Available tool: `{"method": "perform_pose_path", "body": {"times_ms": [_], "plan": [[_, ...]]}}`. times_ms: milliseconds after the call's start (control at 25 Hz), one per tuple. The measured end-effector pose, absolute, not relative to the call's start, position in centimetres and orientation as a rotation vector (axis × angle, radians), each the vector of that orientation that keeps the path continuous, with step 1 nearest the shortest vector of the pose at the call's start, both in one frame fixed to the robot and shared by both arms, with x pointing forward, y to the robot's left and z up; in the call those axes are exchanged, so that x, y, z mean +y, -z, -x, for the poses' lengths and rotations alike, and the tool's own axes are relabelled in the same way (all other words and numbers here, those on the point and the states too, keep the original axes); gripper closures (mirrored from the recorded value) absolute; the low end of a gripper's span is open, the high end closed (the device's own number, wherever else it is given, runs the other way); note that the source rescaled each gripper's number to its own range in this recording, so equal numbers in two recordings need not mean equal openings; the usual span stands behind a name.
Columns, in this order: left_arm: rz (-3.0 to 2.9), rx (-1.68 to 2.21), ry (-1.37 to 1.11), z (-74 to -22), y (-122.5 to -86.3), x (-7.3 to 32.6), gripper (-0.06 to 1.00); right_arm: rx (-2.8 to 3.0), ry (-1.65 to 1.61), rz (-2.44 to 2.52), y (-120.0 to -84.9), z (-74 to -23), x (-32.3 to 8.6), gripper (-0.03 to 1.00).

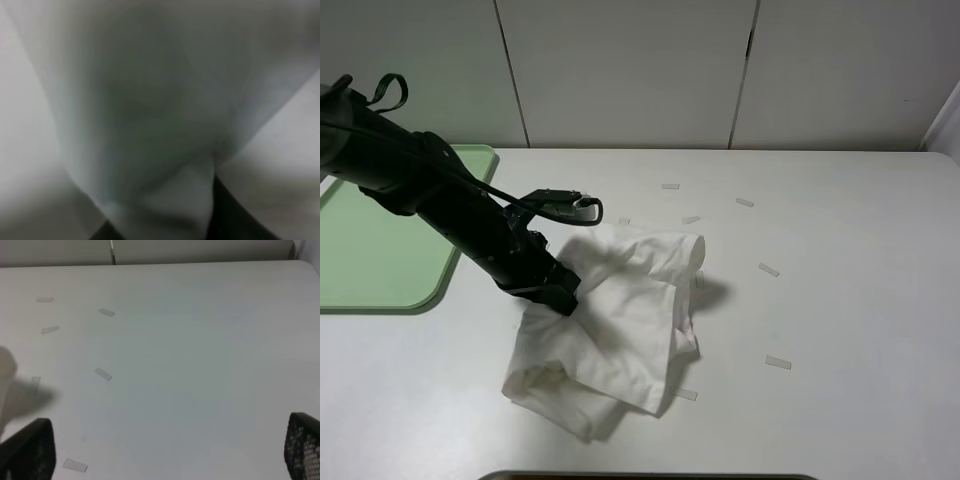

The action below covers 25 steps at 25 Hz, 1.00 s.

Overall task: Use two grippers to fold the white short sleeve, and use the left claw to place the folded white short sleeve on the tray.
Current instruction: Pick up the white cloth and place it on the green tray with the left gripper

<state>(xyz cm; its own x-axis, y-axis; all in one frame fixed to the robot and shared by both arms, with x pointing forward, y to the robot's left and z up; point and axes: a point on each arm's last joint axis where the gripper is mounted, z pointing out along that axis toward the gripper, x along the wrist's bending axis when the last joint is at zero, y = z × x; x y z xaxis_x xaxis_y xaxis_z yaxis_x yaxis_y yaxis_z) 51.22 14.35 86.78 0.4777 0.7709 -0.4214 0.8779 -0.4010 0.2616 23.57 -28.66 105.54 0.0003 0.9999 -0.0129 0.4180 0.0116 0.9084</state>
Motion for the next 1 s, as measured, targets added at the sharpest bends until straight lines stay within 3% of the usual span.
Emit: {"method": "perform_pose_path", "body": {"times_ms": [280, 520, 1000], "plan": [[-2.588, 1.383, 0.048, -54.2, -88.0, 17.0, 0.74, 1.522, -0.962, -1.511, -105.5, -23.6, -28.7, -0.03], [-2.718, 1.380, -0.362, -57.7, -89.7, 20.3, 0.74, 1.522, -0.962, -1.511, -105.5, -23.6, -28.7, -0.03], [-2.630, 1.610, -0.514, -59.5, -90.2, 26.3, 0.74, 1.522, -0.963, -1.511, -105.5, -23.6, -28.7, -0.03]]}}
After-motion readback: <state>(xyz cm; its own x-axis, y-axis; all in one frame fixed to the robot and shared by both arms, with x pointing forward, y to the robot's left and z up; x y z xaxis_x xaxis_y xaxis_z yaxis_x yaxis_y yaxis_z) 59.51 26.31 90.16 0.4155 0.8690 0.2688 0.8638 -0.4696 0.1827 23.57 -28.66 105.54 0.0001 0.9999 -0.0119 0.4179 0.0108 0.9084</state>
